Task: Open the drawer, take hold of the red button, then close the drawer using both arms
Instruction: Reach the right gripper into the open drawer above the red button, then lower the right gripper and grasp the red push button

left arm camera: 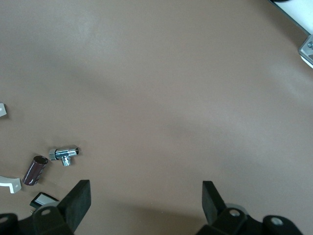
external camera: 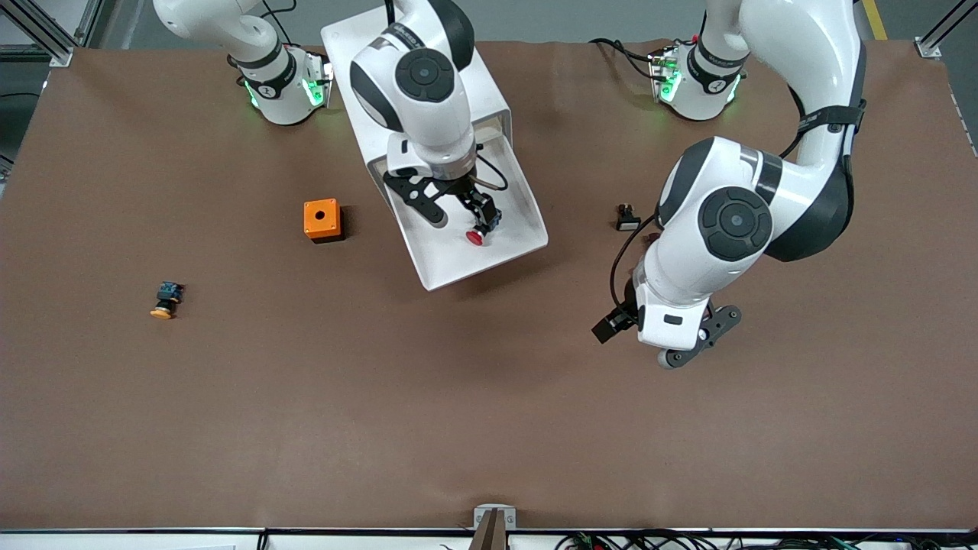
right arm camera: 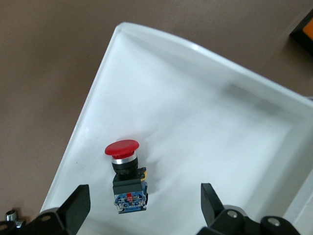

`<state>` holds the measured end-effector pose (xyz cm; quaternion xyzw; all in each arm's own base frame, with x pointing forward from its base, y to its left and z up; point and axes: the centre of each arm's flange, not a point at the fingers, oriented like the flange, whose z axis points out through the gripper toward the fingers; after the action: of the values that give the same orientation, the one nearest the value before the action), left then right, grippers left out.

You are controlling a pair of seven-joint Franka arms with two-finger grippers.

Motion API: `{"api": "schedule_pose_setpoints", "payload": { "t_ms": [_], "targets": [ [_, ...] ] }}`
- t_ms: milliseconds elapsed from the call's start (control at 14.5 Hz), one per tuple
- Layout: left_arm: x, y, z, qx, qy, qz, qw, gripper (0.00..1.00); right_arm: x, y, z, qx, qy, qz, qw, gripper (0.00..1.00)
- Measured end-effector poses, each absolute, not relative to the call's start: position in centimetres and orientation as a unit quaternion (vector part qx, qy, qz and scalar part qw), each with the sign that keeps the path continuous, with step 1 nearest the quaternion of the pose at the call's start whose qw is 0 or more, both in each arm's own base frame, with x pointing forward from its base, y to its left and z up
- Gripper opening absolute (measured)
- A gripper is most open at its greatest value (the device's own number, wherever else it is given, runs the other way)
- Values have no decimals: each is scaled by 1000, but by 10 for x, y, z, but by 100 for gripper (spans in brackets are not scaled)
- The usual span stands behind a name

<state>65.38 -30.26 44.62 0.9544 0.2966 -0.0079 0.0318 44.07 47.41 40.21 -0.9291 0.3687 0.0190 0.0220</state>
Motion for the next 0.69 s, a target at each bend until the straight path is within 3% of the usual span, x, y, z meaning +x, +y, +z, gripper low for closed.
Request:
{"api": "schedule_pose_setpoints", "payload": {
  "t_ms": [690],
  "targets": [
    [653,-304,446,955,295,-8,32,100,428,504,354,-938,345,-12,12,100]
  ]
}}
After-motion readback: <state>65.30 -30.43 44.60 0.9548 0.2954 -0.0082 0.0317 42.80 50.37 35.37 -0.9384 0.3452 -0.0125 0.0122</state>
